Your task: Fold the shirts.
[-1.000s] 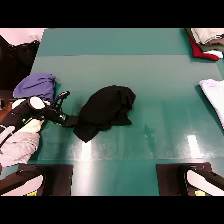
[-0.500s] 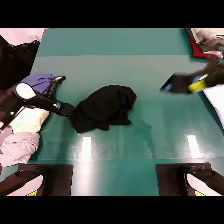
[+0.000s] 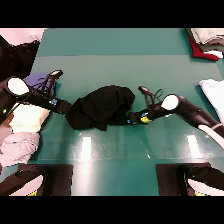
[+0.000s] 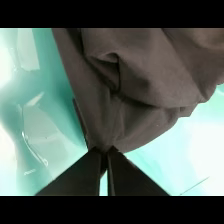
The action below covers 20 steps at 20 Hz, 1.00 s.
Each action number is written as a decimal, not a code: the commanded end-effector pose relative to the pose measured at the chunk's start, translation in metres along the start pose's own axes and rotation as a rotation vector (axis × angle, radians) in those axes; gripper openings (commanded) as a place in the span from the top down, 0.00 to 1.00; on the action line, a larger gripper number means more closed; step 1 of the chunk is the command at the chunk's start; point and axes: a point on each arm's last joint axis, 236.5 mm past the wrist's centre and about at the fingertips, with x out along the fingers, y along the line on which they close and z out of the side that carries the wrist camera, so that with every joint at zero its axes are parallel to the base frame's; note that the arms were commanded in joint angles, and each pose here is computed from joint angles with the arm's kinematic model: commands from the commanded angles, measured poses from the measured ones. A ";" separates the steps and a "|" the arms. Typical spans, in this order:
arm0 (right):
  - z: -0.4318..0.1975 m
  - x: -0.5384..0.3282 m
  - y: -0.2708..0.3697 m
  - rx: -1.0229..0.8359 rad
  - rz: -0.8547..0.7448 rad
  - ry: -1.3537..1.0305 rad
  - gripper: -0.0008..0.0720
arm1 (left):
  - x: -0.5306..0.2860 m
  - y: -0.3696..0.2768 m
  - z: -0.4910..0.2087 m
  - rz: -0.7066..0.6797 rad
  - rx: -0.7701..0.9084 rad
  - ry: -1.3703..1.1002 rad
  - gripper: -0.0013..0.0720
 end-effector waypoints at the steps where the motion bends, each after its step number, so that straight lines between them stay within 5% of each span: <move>1: 0.006 0.033 0.015 -0.040 -0.001 0.013 0.21 | -0.001 -0.001 -0.006 -0.005 -0.001 0.026 0.95; 4: 0.014 0.040 0.019 -0.053 -0.003 0.017 0.54 | -0.001 -0.002 -0.010 -0.010 -0.001 0.045 0.94; 6: 0.018 0.037 0.020 -0.086 -0.003 0.006 0.97 | -0.002 -0.002 -0.009 -0.008 -0.017 0.038 0.95; 11: 0.044 -0.049 0.038 -0.151 0.031 -0.181 0.97 | -0.070 0.004 0.045 0.140 0.054 -0.149 0.95; 20: 0.065 -0.389 0.067 -0.205 0.003 -0.995 0.97 | -0.336 -0.101 0.097 0.239 0.307 -0.829 0.94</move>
